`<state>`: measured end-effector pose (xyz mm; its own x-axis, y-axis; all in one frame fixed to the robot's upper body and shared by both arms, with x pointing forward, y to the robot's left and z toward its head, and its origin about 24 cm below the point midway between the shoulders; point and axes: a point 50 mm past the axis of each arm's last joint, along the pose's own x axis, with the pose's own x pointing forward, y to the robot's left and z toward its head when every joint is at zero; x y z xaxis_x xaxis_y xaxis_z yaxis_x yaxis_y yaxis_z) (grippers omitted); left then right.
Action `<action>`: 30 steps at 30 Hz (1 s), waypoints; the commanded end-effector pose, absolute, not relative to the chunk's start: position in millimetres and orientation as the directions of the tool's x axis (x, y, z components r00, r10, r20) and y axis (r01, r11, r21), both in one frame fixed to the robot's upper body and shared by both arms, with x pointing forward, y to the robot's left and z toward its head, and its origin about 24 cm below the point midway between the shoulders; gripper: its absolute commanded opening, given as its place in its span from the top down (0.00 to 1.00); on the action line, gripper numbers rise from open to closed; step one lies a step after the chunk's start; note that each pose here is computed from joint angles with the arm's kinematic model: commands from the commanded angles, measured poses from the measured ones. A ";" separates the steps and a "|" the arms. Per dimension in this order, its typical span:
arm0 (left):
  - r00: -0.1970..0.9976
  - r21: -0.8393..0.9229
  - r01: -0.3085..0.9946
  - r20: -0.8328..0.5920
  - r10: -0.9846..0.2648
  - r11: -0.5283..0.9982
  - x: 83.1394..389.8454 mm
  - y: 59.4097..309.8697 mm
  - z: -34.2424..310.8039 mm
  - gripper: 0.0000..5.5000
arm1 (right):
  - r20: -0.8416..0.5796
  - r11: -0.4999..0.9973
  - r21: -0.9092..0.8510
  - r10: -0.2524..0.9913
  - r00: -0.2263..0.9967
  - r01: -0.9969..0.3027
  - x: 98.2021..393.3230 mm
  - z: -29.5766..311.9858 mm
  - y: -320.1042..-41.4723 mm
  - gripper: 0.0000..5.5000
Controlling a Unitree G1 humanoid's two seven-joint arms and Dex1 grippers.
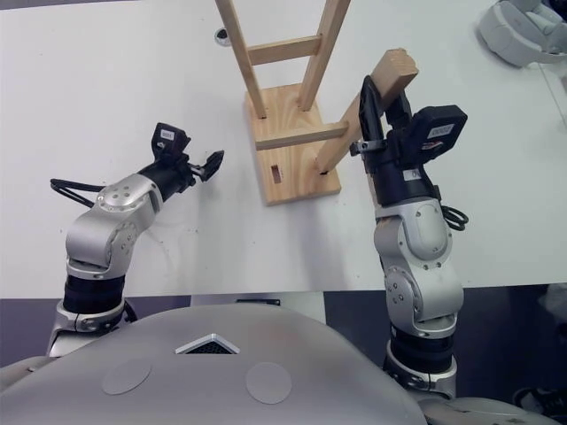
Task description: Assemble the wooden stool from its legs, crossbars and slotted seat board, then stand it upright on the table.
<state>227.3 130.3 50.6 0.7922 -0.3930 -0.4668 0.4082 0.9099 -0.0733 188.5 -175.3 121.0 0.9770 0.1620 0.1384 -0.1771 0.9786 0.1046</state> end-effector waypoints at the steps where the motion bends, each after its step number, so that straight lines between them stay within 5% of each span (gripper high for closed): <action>1: 0.802 -0.055 0.406 -0.456 -0.384 0.912 231.2 132.5 57.1 0.25 | -0.189 0.988 0.058 0.154 0.970 -0.146 175.2 62.1 -191.0 0.81; 11: 0.809 -0.047 0.406 -0.447 -0.383 0.913 234.1 133.1 60.9 0.25 | -0.270 0.979 0.076 0.201 0.941 -0.188 182.2 59.8 -190.2 0.81; 14: 0.812 -0.045 0.406 -0.441 -0.383 0.913 234.2 132.9 61.5 0.25 | -0.089 0.982 0.103 0.166 0.982 -0.157 194.0 87.1 -191.6 0.81; 18: 0.815 -0.040 0.405 -0.438 -0.381 0.913 235.7 133.5 61.8 0.25 | 0.097 0.983 0.126 0.123 0.988 -0.134 201.9 117.7 -196.1 0.64; 25: 0.816 -0.037 0.409 -0.431 -0.384 0.912 236.4 134.0 62.7 0.25 | 0.201 0.973 0.140 0.152 0.968 -0.182 206.2 141.6 -189.7 0.40; 30: 0.834 -0.022 0.393 -0.413 -0.366 0.919 236.4 137.4 66.6 0.25 | 0.402 0.978 0.063 0.158 0.902 -0.199 218.4 207.1 -212.2 0.40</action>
